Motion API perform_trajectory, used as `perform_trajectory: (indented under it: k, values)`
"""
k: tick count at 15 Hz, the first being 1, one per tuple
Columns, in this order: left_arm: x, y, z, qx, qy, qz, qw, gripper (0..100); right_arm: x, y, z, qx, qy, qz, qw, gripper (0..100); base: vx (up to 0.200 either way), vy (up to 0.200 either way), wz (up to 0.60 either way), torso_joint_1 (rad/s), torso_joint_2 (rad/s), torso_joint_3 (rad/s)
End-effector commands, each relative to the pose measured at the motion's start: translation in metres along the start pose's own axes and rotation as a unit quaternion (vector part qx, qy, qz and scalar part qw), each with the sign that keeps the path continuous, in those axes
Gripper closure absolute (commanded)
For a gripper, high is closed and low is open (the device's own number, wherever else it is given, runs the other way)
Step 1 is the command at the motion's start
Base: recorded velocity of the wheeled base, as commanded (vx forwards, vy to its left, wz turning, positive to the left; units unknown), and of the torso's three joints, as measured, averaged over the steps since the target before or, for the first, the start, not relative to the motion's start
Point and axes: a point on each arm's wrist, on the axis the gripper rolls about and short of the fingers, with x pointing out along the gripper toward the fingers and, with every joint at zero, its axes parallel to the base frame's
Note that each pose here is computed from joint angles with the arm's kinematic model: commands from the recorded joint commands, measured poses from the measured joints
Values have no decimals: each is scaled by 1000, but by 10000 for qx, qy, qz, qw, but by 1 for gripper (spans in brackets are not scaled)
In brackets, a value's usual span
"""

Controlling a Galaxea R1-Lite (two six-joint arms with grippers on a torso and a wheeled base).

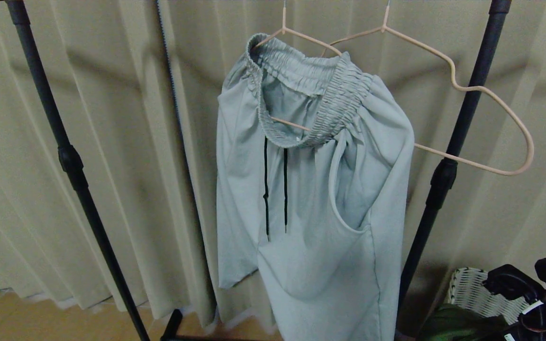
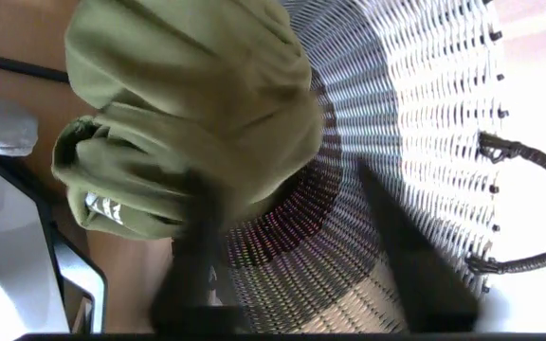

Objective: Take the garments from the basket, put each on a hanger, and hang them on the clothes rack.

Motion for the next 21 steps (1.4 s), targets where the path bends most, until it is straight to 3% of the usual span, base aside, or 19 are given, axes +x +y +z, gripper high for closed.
perform_trajectory:
  k: [1, 3, 6, 7, 8, 9, 10, 12, 13, 16, 21]
  values:
    - [0, 0, 0, -4, -4, -3, 10000, 0, -1, 0, -1, 0, -12, 15, 10000, 100, 0, 0, 0, 0, 0, 0]
    - [0, 0, 0, -66, 5, 12, 10000, 0, -6, 0, -5, 59, -177, -12, 9998, 100, 0, 0, 0, 0, 0, 0]
    - [0, 0, 0, -181, 14, 34, 9998, 0, -36, -4, -14, 246, -1015, -239, 9942, 100, 0, 0, 0, 0, 0, 0]
    - [0, 0, 0, -166, 14, 34, 9999, 0, -57, -7, -18, 369, -1633, -426, 9850, 100, 0, 0, 0, 0, 0, 0]
    - [0, 0, 0, -151, 14, 27, 9999, 0, -66, -9, -20, 418, -1886, -506, 9799, 100, 0, 0, 0, 0, 0, 0]
    - [0, 0, 0, -182, 22, 34, 9998, 0, -90, -14, -21, 541, -2492, -677, 9646, 100, 0, 0, 0, 0, 0, 0]
    - [0, 0, 0, -182, 22, 34, 9998, 0, -92, -14, -21, 552, -2541, -692, 9631, 100, 0, 0, 0, 0, 0, 0]
    - [0, 0, 0, -212, 22, 34, 9998, 0, -127, -21, -23, 631, -3183, -691, 9433, 100, -100, 0, 0, 1, 1, 1]
    - [0, 0, 0, -212, 21, 26, 9998, 0, -154, -25, -27, 737, -3618, -664, 9269, 100, -200, 0, 0, 2, 2, 2]
    - [0, 0, 0, -182, 21, 18, 9998, 0, -179, -29, -36, 774, -3816, -691, 9185, 100, -200, 0, 0, 2, 2, 4]
    - [0, 0, 0, -182, 21, 18, 9998, 0, -184, -28, -39, 761, -3875, -676, 9162, 100, -200, 0, 0, 5, 0, 5]
